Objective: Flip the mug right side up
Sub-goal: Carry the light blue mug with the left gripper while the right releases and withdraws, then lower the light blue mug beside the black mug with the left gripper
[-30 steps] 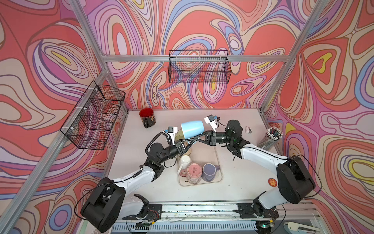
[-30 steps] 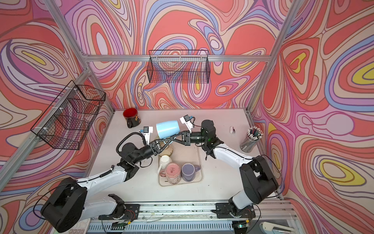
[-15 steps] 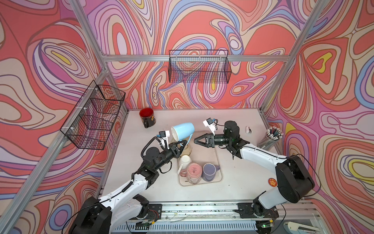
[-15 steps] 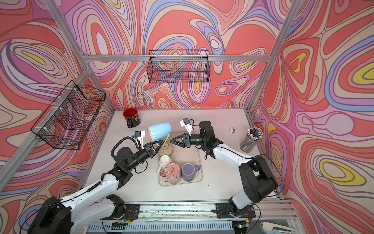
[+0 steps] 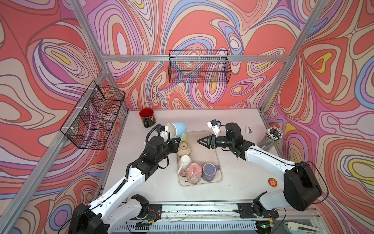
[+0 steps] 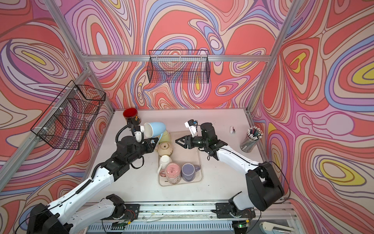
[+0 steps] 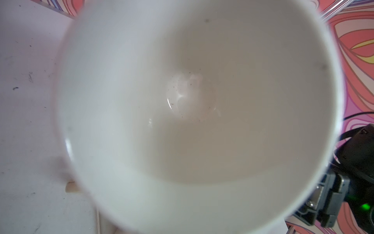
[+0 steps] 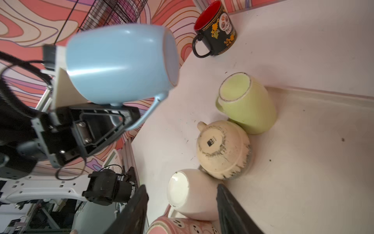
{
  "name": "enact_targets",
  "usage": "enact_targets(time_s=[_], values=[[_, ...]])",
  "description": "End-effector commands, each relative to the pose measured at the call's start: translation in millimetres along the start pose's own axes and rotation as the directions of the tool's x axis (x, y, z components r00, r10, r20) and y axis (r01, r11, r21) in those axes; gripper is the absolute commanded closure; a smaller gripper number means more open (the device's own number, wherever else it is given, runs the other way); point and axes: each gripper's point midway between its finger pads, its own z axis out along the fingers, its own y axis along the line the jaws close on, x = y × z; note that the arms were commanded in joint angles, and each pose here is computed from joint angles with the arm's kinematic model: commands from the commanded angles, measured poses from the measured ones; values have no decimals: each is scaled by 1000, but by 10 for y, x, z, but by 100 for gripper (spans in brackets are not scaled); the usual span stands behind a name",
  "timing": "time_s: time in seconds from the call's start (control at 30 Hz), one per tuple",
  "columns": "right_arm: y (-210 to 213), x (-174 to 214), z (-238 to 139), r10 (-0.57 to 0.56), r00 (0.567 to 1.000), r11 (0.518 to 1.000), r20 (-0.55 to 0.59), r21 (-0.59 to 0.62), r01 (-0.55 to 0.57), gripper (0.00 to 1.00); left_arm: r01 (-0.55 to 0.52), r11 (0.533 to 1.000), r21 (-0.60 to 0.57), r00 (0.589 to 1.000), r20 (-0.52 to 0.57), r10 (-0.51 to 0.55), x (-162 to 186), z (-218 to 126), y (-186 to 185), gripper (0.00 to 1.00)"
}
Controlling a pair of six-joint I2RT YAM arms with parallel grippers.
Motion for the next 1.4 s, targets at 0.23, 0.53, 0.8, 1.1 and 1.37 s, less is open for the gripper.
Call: enact_targets(time_s=[0.23,0.53,0.8,1.1,1.37], values=[[-279,247,-165,-49,999,972,-7,231,49,15,-166,959,-230,977,-168,129,-322,80,344,100],[-418,315,-246,-43,999,947,-4,320,42,8,-273,889,-367,939,-305,162,-543,281,619,100],[-329,256,-236,-16,1000,952,-4,305,16,8,-332,839,-431,903,-403,151,-625,573,863,100],[-281,277,-174,21,999,953,-30,302,-11,7,-366,793,-488,886,-442,137,-812,878,1125,100],[-257,282,-98,27,997,950,-73,311,-3,8,-347,775,-529,884,-461,82,-922,1151,1477,100]])
